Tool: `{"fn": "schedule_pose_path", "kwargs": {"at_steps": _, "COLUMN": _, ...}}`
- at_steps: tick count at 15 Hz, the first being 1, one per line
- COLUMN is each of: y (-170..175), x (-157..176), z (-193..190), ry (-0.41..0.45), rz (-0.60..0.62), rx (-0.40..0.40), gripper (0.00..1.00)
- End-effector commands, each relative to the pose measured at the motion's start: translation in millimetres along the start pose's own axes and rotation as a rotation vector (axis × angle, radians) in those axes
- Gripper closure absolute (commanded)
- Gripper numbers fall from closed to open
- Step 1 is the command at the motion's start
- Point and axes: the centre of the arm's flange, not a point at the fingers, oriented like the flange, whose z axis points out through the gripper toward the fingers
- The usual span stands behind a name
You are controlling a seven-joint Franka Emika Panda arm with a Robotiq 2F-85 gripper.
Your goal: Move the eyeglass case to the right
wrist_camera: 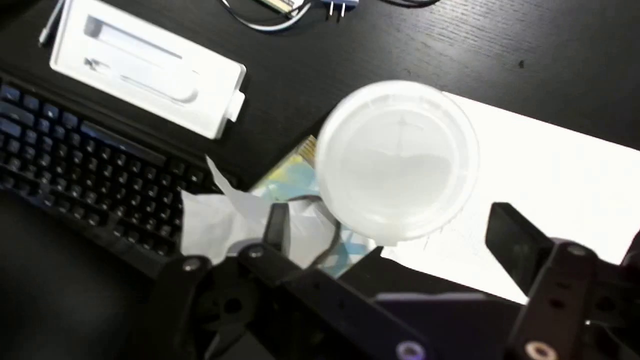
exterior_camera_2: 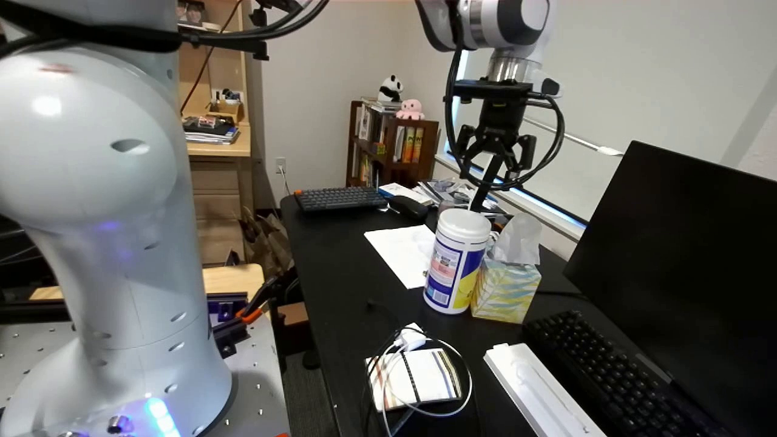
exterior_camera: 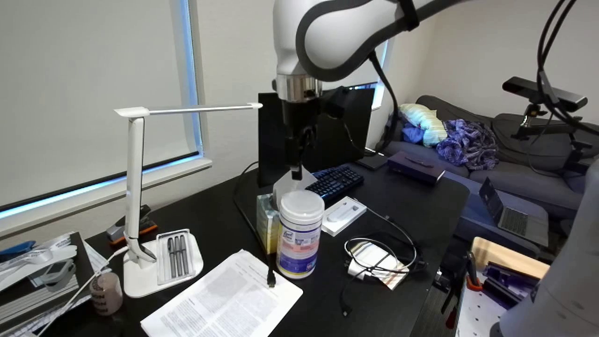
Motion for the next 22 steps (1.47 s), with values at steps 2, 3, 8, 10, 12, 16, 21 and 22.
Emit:
{"fn": "schedule_pose_path", "kwargs": {"at_steps": 2, "y": -63, "x": 21, "z": 10, "ry": 0.082, "rz": -0.18, "rx": -0.092, "gripper": 0.0}}
{"fn": "schedule_pose_path", "kwargs": {"at_steps": 3, "y": -53, "x": 13, "z": 7, "ry": 0.056, "rz": -0.135, "rx": -0.059, "gripper": 0.0}}
{"fn": "schedule_pose_path", "kwargs": {"at_steps": 8, "y": -66, "x": 16, "z": 11, "ry": 0.062, "rz": -0.171, "rx": -0.075, "gripper": 0.0}}
{"fn": "schedule_pose_path", "kwargs": {"at_steps": 10, "y": -96, "x": 25, "z": 19, "ry": 0.064, "rz": -0.198, "rx": -0.063, "gripper": 0.0}}
{"fn": "schedule_pose_path", "kwargs": {"at_steps": 12, "y": -149, "x": 43, "z": 32, "ry": 0.088, "rz": -0.228, "rx": -0.077, "gripper": 0.0}}
{"fn": "schedule_pose_path", "kwargs": {"at_steps": 16, "y": -247, "x": 72, "z": 47, "ry": 0.181, "rz": -0.177, "rx": 0.008, "gripper": 0.0}}
{"fn": "schedule_pose_path", "kwargs": {"at_steps": 21, "y": -334, "x": 140, "z": 67, "ry": 0.274, "rz": 0.005, "rx": 0.004, "gripper": 0.0}}
{"fn": "schedule_pose_path", "kwargs": {"at_steps": 22, "y": -344, "x": 154, "z": 72, "ry": 0.289, "rz": 0.059, "rx": -0.01, "gripper": 0.0}}
